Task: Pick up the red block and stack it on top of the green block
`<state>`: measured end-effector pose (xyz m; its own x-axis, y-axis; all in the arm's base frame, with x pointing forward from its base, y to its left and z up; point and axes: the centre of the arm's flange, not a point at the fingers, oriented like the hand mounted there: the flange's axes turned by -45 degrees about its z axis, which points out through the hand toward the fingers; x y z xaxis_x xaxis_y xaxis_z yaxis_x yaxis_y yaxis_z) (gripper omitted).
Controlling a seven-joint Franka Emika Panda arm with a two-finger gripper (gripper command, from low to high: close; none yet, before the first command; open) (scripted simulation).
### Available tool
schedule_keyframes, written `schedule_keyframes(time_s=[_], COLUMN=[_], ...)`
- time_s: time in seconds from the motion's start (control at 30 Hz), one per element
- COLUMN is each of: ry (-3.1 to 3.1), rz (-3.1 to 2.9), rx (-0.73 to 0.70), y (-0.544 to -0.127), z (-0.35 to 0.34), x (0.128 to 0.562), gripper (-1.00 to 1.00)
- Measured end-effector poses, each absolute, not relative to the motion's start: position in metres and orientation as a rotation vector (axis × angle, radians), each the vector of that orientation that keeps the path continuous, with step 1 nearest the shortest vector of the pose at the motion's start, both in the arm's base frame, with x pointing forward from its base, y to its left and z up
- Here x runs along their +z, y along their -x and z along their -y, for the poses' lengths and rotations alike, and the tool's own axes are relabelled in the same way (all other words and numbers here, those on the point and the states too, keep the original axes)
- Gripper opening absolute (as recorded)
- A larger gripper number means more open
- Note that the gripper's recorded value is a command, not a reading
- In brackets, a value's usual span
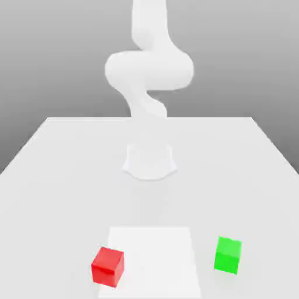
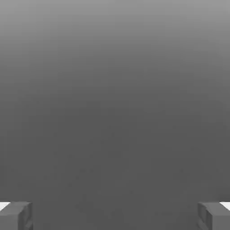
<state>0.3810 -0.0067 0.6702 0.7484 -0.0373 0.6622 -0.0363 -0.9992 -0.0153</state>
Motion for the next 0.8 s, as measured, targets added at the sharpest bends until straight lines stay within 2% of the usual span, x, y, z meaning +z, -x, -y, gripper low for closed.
schedule_keyframes(time_s=[0.2,0.4,0.57,0.8], ry=[3.03,3.088,3.112,3.107], rz=[-0.165,-0.269,-0.358,-0.465], rx=[-0.837,-0.559,-0.324,-0.022], y=[-0.445,-0.477,-0.479,-0.452], z=[0.027,0.049,0.067,0.084], x=[0.56,0.441,0.341,0.211], gripper=[0.0,0.0,0.0,0.0])
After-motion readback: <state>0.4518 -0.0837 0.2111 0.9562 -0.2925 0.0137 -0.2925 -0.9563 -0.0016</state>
